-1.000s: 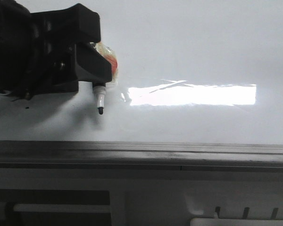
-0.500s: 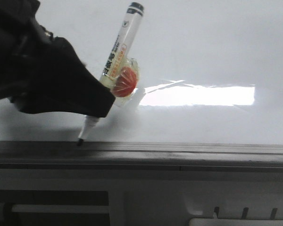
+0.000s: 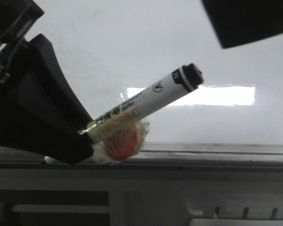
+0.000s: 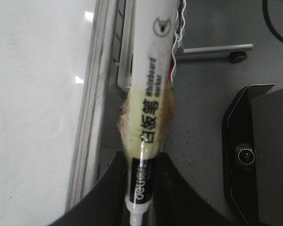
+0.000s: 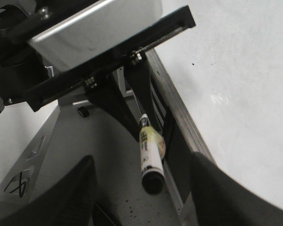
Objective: Write number 6 on whiteboard
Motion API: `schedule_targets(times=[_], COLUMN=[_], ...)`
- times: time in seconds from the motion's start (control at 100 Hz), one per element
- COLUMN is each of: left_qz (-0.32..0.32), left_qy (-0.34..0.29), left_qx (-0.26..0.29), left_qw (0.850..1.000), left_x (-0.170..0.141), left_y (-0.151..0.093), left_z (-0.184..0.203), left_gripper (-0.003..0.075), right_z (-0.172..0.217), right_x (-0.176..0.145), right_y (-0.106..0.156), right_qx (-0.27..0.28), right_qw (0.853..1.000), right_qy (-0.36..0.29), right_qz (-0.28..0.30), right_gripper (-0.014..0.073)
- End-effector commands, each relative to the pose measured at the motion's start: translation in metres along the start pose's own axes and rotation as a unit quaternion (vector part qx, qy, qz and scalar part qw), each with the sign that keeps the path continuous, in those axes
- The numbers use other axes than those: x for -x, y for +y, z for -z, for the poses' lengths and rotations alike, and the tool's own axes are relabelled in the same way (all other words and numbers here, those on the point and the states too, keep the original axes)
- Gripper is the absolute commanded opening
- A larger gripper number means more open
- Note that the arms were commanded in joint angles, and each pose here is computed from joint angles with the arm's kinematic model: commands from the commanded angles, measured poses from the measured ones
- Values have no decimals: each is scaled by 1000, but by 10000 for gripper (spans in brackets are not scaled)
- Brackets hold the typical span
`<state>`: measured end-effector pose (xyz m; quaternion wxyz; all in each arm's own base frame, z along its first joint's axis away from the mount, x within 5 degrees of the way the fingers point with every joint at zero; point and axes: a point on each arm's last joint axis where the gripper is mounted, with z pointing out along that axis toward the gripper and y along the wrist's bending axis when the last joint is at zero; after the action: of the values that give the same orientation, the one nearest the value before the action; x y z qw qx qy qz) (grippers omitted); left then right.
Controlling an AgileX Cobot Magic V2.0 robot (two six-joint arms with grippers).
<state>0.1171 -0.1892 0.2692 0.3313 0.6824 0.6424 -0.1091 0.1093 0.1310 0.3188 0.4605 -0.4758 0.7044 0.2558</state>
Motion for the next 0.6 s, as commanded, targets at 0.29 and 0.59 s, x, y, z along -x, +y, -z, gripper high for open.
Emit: schedule_targets(times=[0.29,0.59], left_qz=[-2,-7], left_qy=[-63,-79], left_qx=[32,45], left_qw=[998,996], left_x=[23,32], left_y=[10,16], left_z=[17,24], left_gripper=[-18,-18], right_z=[-32,-44], right_x=[16,12], right_y=[5,4], right_qx=[-6,4], right_qw=[999,1000], right_qy=[-28,-8], right_qz=[41,26], right_gripper=[388,387])
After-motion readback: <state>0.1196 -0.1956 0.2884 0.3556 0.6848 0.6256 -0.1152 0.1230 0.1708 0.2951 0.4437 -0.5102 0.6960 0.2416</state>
